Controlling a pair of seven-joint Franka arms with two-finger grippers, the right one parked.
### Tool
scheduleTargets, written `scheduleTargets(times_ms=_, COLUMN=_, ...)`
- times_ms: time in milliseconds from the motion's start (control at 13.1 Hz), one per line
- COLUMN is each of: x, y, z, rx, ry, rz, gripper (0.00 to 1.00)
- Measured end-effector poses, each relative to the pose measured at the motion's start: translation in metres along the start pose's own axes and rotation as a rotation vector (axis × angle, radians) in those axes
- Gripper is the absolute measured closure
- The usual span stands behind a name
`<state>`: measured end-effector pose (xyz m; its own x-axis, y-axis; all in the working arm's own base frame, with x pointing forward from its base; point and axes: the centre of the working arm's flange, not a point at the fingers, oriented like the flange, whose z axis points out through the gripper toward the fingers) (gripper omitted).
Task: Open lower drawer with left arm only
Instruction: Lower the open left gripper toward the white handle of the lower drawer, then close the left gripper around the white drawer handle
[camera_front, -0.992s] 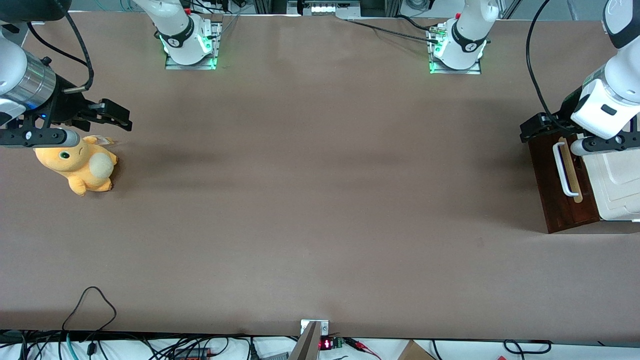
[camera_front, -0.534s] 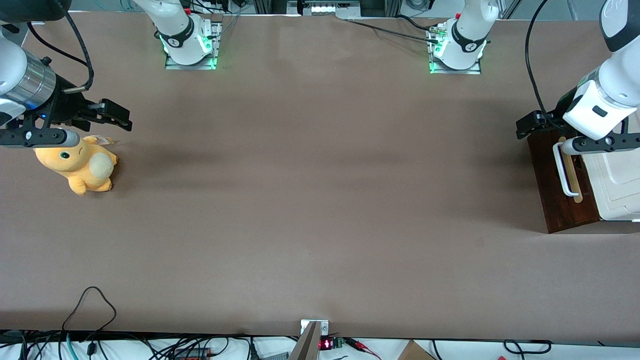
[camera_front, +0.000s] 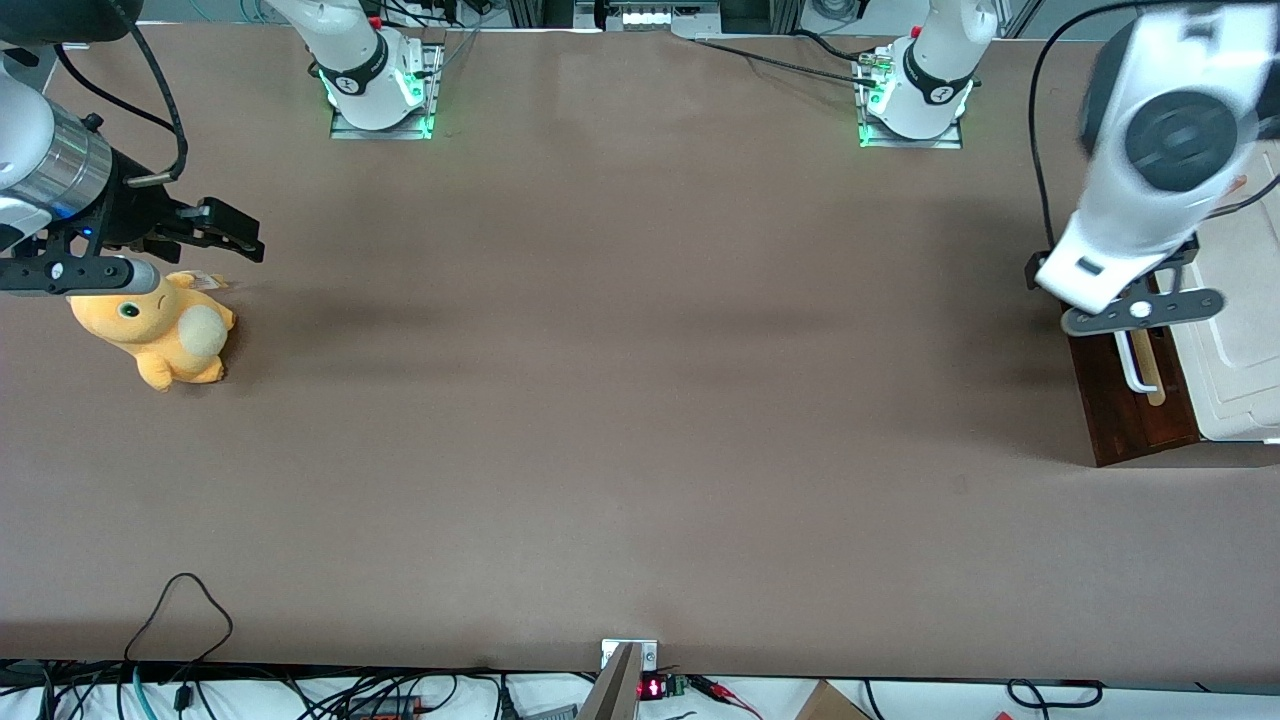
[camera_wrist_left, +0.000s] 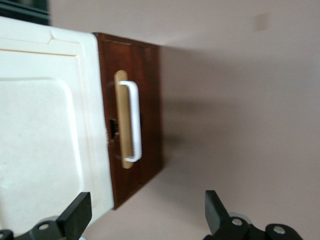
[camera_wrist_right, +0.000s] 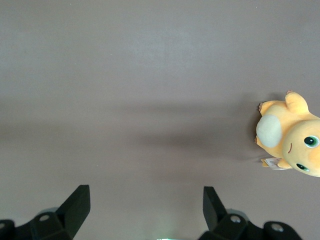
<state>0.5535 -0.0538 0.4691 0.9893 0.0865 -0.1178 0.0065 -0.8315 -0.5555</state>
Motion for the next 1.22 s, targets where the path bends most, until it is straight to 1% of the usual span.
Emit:
scheduleTargets(times_ms=153, x=-0.001, y=0.03, z=0.046, rx=0.183, ry=-0.016, rz=-0.016, gripper=0.01)
scheduleTargets(times_ms=229, x=-0.004, y=0.047, z=0.072, rx=0.264, ry=-0.018, rz=-0.013, gripper=0.0)
scheduleTargets(times_ms=305, x=-0.007, y=0.063, z=0.096, rx=0.329, ry=-0.013, rz=-0.013, gripper=0.0)
scheduleTargets(times_ms=458, x=-0.014, y=0.086, z=0.14, rx=0.43, ry=0.008, rz=0.01, gripper=0.0)
scheduleTargets(times_ms=611, x=-0.013, y=0.098, z=0.171, rx=0.514, ry=0.032, rz=0.035, gripper=0.0)
scheduleTargets(times_ms=840, x=-0.002, y=0.101, z=0.215, rx=0.637, ry=0.083, rz=0.06, gripper=0.0)
scheduleTargets(times_ms=916, x=0.002, y=0.096, z=0.234, rx=0.672, ry=0.087, rz=0.067, gripper=0.0)
scheduleTargets(times_ms=992, x=0.006, y=0.091, z=0.253, rx=0.699, ry=0.089, rz=0.073, gripper=0.0)
scheduleTargets(times_ms=1069, x=0.008, y=0.088, z=0.267, rx=0.716, ry=0.089, rz=0.078, gripper=0.0)
scheduleTargets(times_ms=1221, x=0.008, y=0.088, z=0.282, rx=0.727, ry=0.08, rz=0.088, gripper=0.0)
